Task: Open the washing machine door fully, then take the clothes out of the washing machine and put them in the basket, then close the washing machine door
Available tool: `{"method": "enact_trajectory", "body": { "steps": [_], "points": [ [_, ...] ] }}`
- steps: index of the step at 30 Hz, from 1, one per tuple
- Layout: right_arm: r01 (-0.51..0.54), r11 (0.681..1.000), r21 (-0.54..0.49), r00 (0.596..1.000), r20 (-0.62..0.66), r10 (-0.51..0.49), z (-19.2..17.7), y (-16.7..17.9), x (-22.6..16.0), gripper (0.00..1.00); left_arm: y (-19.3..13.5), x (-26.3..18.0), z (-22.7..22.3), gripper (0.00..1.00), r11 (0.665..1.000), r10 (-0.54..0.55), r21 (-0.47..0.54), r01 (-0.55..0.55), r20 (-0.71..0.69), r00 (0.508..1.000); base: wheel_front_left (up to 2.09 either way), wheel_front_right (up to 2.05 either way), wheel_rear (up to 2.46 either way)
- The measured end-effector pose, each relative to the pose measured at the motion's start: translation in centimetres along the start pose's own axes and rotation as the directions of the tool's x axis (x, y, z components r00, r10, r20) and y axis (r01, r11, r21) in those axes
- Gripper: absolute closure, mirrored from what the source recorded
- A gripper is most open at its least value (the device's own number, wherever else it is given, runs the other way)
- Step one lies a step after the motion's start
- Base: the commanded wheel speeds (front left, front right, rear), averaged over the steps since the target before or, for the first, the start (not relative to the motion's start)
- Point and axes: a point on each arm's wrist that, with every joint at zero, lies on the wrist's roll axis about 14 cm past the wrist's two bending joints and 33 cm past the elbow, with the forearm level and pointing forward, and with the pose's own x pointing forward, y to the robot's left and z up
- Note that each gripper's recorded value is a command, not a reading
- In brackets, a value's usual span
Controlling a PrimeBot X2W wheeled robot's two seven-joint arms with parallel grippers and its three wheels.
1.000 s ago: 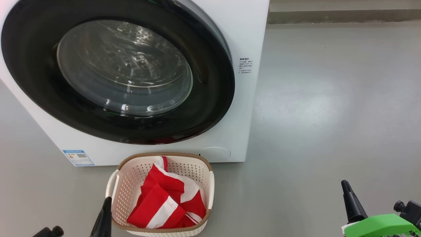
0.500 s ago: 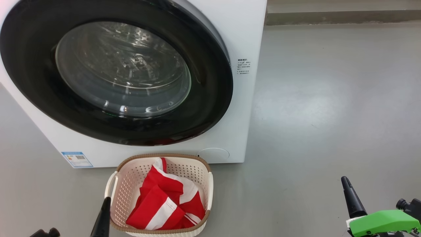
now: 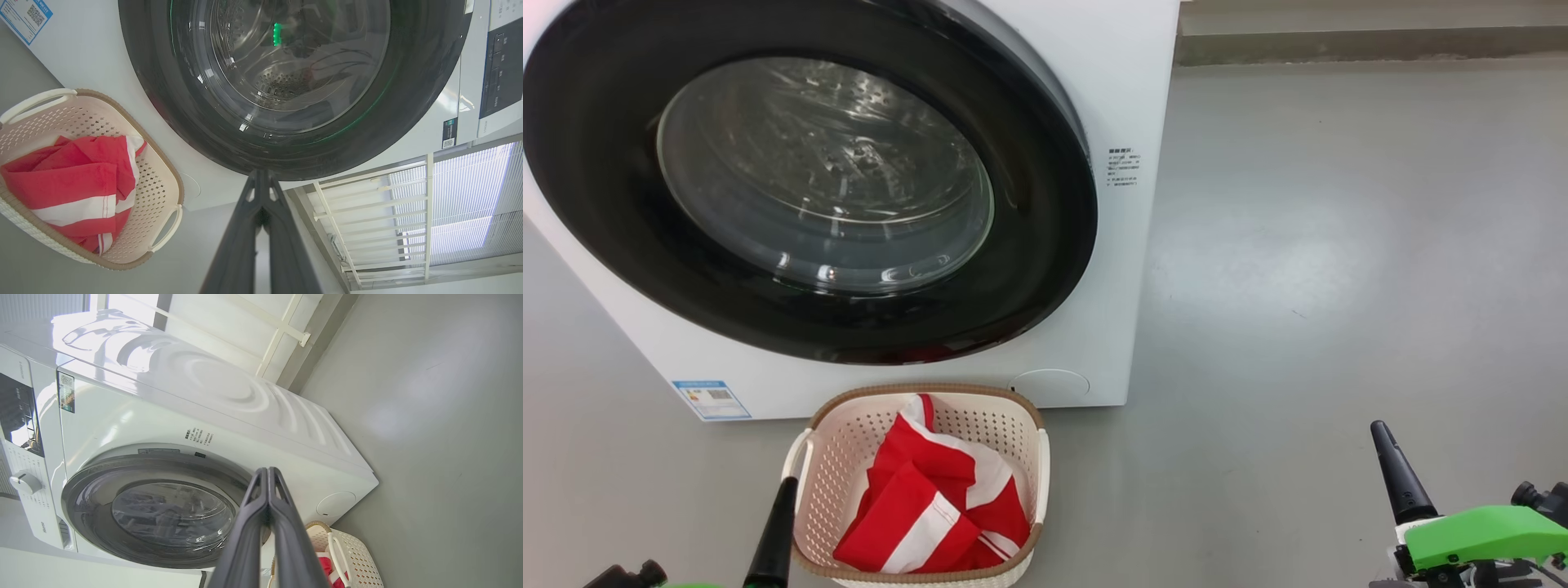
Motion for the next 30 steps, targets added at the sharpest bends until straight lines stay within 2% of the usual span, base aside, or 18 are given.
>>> {"method": "enact_trajectory", "body": {
  "steps": [20,30],
  "points": [
    [-0.042,0.982,0.184,0.999,0.01,0.041,0.9,1.2,0.4,1.0,-0.9,0.5,0.2,1.0,0.979,-0.031,-0.201,0.028,-0.01,0.999,0.0,0.0,0.0],
    [-0.07,0.956,0.284,0.997,0.008,0.07,1.2,2.0,0.5,1.0,-2.0,0.9,0.3,1.0,0.953,-0.067,-0.297,0.059,-0.016,0.998,0.0,0.0,0.0]
  ]
}}
